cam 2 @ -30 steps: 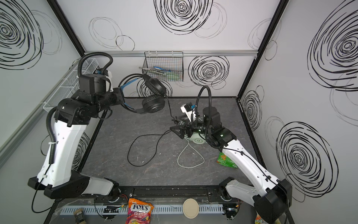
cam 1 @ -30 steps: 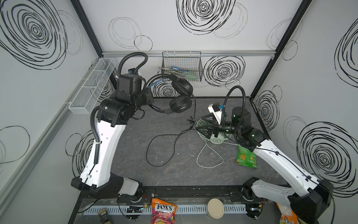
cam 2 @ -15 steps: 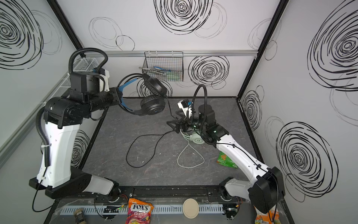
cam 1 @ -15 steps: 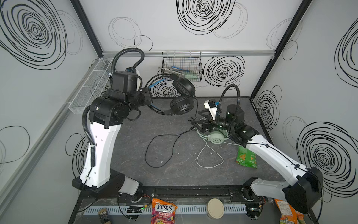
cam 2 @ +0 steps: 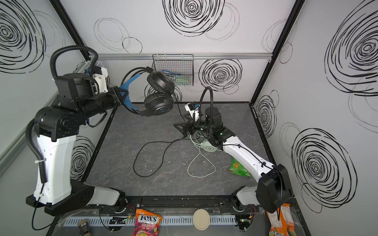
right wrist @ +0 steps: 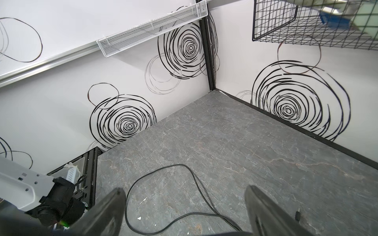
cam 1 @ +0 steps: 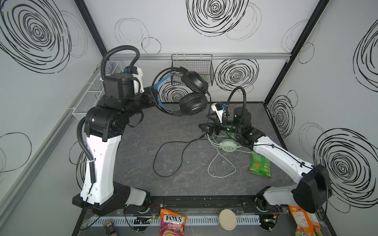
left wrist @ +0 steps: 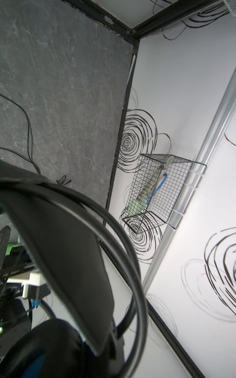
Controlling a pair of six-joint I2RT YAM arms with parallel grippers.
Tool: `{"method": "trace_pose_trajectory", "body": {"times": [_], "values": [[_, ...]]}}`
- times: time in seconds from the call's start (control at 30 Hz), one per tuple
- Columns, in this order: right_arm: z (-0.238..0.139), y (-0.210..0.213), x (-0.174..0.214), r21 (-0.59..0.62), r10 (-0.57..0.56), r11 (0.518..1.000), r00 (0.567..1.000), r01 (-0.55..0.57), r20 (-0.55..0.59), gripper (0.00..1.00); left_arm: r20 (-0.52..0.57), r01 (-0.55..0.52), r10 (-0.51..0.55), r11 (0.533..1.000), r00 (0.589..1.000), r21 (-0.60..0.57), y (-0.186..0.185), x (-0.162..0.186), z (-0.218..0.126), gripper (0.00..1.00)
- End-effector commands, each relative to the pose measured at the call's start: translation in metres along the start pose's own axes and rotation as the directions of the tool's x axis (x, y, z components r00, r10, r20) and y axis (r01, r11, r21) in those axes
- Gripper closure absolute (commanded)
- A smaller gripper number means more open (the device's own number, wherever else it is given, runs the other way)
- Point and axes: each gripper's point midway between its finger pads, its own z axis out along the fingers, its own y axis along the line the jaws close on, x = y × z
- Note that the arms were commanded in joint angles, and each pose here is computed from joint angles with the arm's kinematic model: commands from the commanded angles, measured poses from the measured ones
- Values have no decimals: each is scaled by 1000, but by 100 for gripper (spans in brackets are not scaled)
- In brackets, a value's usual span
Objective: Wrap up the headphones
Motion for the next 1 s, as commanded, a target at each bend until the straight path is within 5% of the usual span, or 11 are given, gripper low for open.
{"method": "trace_pose_trajectory", "body": {"times": [0.0,0.23,0.5,0.97], "values": [[-2,6,-31,-28,-48,998,996,50,76,9,210,26,-75,974,975,225,-43,-55,-45,100],[4,4,-35,-54,-17,998,995,22,94,23,250,64,-148,947,957,316,-47,-76,-64,100],[8,20,-45,-135,-10,991,993,26,120,3,249,88,-183,932,951,351,-45,-83,-69,100],[34,53,-21,-242,14,970,997,4,71,2,208,134,-212,932,955,336,-32,-71,-56,100]]}}
